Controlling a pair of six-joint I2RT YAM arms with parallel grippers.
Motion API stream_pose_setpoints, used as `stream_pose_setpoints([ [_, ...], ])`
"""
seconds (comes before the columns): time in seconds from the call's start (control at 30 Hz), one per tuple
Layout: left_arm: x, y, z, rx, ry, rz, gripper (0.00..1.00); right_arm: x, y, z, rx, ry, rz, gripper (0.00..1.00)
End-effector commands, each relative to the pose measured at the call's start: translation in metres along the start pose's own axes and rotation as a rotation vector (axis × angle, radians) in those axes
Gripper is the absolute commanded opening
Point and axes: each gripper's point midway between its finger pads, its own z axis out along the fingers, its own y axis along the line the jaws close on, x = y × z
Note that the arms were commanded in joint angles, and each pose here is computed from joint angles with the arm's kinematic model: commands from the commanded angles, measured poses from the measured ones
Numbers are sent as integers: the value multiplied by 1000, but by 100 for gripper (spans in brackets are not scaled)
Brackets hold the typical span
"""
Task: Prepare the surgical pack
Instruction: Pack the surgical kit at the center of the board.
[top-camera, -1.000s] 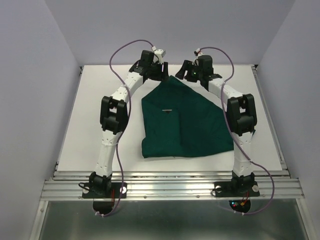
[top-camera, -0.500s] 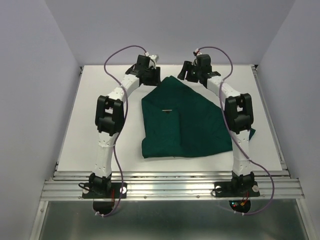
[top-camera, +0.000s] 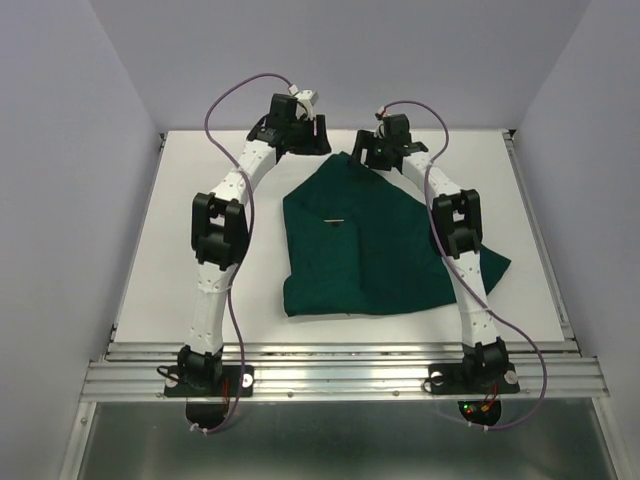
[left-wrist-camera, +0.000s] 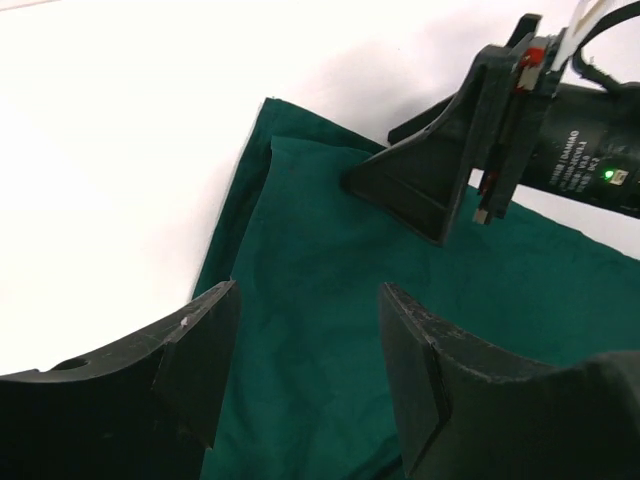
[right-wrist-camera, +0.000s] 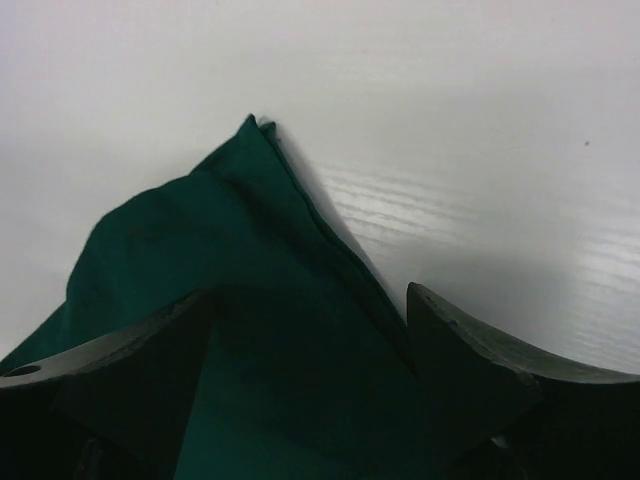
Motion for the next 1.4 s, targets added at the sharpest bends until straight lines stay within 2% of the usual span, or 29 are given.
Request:
stream_pose_setpoints([
  [0.0,-6,-4,3,49,-18,-13,68,0,10,0,-63,18,-14,82],
  [0.1,-1,-5,10,67,-1,-26,66,2,17,-2,-102,20,-13,79],
  [0.23,4,-6,12,80,10,-34,66,-5,21,-10,-111,-14,-23,68],
  [0.3,3,-6,11,80,7,-29,65,-11,23,-13,-112,-31,-31,58],
  [0.33,5,-5,12,79,11,-31,65,-13,24,-15,-111,-36,-33,49],
  [0.47,6,-5,12,81,13,-30,65,-18,26,-18,-112,-54,-29,33],
  [0.77,13,-2,14,79,28,-31,64,-41,35,-35,-123,-166,-59,24],
  [0.9,14,-2,14,80,31,-32,64,-48,47,-43,-151,-210,-80,22],
  [0.97,16,-1,14,76,34,-31,64,-57,53,-49,-175,-264,-100,25],
  [1.17,16,-1,13,74,37,-35,64,-54,45,-50,-143,-278,-102,55],
  [1.27,14,2,10,57,29,-35,63,-54,36,-49,-87,-279,-70,55],
  [1.37,17,7,7,42,33,-48,57,-54,36,-51,-90,-286,-62,55],
])
